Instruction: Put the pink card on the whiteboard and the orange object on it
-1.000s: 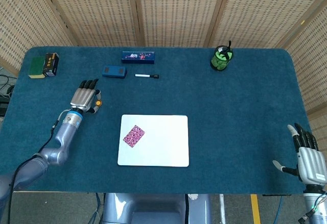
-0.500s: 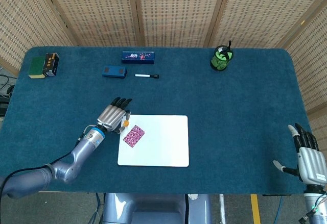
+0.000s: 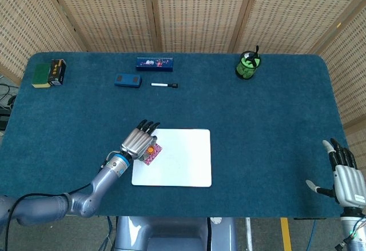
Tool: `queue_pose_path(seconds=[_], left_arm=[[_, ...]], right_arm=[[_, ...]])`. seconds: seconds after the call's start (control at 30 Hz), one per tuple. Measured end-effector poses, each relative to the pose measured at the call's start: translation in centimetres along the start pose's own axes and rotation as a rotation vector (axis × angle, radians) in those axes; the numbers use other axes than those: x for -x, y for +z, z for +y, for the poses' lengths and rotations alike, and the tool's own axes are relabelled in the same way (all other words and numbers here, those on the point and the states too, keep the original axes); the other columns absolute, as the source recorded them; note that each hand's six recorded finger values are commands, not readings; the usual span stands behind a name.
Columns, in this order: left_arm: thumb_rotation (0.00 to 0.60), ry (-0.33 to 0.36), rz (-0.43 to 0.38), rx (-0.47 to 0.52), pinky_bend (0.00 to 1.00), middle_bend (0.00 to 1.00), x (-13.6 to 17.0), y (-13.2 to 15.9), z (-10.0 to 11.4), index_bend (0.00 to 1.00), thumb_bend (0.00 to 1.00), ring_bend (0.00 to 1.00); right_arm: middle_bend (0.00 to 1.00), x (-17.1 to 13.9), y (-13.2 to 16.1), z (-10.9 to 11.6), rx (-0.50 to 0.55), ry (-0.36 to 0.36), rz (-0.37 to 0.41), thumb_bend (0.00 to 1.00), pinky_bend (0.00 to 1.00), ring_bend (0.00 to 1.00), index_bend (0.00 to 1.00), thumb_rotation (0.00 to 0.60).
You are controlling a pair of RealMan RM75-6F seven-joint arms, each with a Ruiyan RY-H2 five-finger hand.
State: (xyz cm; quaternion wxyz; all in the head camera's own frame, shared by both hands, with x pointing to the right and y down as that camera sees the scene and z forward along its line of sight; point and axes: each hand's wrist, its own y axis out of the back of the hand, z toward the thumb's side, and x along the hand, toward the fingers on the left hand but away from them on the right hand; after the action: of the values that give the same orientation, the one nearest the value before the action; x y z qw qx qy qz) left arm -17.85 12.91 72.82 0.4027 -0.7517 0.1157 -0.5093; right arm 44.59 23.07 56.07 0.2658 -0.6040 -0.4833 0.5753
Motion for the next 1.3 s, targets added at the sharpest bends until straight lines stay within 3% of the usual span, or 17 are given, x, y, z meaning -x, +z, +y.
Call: queue_pose_path(seconds=[0.2, 0.23, 0.37, 0.53, 0.73, 0.87, 0.93, 1.1, 1.3], left_arm=[[0.6, 0.001, 0.01, -0.015, 0.0, 0.0, 0.2, -0.1, 0.0, 0.54, 0.29, 0.0], [0.6, 0.0, 0.012, -0.015, 0.0, 0.0, 0.2, -0.1, 0.0, 0.5, 0.27, 0.0], [0.6, -0.005, 0.014, -0.017, 0.0, 0.0, 0.2, -0.1, -0.1, 0.15, 0.2, 0.0], [0.6, -0.012, 0.007, -0.011, 0.0, 0.0, 0.3, -0.1, 0.0, 0.0, 0.18, 0.0], [0.6, 0.03, -0.004, 0.043, 0.0, 0.0, 1.0, -0.1, 1.6, 0.0, 0.16, 0.0], [0.6, 0.098, 0.001, 0.073, 0.0, 0.0, 2.5, -1.5, 3.8, 0.0, 0.0, 0.0], [0.6, 0.139, 0.026, 0.073, 0.0, 0.0, 3.9, -3.1, 4.9, 0.0, 0.0, 0.0], [0.6, 0.235, 0.165, 0.045, 0.0, 0.0, 8.9, -9.3, 6.4, 0.0, 0.0, 0.0], [0.6, 0.327, 0.375, 0.101, 0.0, 0.0, 17.4, -15.3, 4.3, 0.0, 0.0, 0.0]], right_arm=[[0.0, 0.0, 0.0, 0.0, 0.0, 0.0, 0.0, 0.0, 0.0, 0.0, 0.0, 0.6], [0.0, 0.0, 0.0, 0.0, -0.001, 0.0, 0.0, 0.0, 0.0, 0.0, 0.0, 0.6], [0.0, 0.0, 0.0, 0.0, -0.001, 0.0, -0.001, 0.0, 0.0, 0.0, 0.0, 0.6], [0.0, 0.0, 0.0, 0.0, -0.001, 0.001, -0.001, 0.0, 0.0, 0.0, 0.0, 0.6], [0.0, 0.0, 0.0, 0.0, 0.001, 0.0, -0.001, 0.0, 0.0, 0.0, 0.0, 0.6], [0.0, 0.0, 0.0, 0.0, 0.002, 0.001, -0.002, 0.0, 0.0, 0.0, 0.0, 0.6], [0.0, 0.0, 0.0, 0.0, 0.001, 0.002, -0.001, 0.0, 0.0, 0.0, 0.0, 0.6], [0.0, 0.0, 0.0, 0.0, -0.006, 0.0, 0.0, 0.0, 0.0, 0.0, 0.0, 0.6], [0.0, 0.0, 0.1, 0.0, -0.015, -0.008, -0.006, 0.0, 0.0, 0.0, 0.0, 0.6]])
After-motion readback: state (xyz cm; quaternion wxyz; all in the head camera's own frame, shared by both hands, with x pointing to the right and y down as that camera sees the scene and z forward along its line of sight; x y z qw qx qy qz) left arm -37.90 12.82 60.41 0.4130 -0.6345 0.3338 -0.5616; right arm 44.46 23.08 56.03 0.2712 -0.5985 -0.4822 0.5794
